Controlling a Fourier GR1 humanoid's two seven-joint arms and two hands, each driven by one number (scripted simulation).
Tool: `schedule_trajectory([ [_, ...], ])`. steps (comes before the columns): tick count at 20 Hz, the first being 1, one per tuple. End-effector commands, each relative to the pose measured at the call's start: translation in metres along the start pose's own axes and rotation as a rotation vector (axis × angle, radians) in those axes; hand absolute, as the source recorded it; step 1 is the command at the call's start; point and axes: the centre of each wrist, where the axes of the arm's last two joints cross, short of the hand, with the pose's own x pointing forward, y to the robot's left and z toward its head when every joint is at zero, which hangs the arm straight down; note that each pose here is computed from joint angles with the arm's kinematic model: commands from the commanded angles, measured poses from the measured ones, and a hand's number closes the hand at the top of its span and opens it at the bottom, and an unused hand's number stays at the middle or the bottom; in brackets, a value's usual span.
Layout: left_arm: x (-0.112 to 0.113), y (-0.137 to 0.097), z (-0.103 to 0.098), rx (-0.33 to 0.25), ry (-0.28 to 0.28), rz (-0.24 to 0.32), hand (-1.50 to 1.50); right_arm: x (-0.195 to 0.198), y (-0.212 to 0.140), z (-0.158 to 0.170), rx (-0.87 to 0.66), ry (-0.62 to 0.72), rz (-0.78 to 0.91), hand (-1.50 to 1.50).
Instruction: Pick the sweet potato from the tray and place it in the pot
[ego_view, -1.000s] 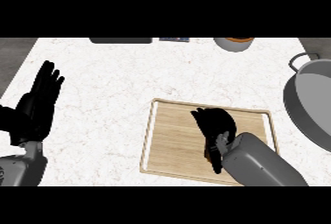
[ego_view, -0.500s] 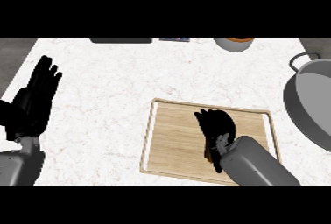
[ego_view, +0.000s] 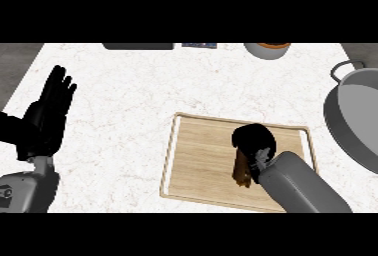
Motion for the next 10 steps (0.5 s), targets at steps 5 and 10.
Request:
schedule_trajectory([
  [5, 0.002, 0.010, 0.003, 0.008, -0.006, -0.007, 0.00, -0.008, 0.023, -0.019, 0.013, -0.068, 0.034, 1.50],
  [10, 0.005, 0.017, 0.005, 0.010, -0.010, -0.010, 0.00, -0.009, 0.047, 0.015, -0.083, -0.179, -0.065, 1.50],
])
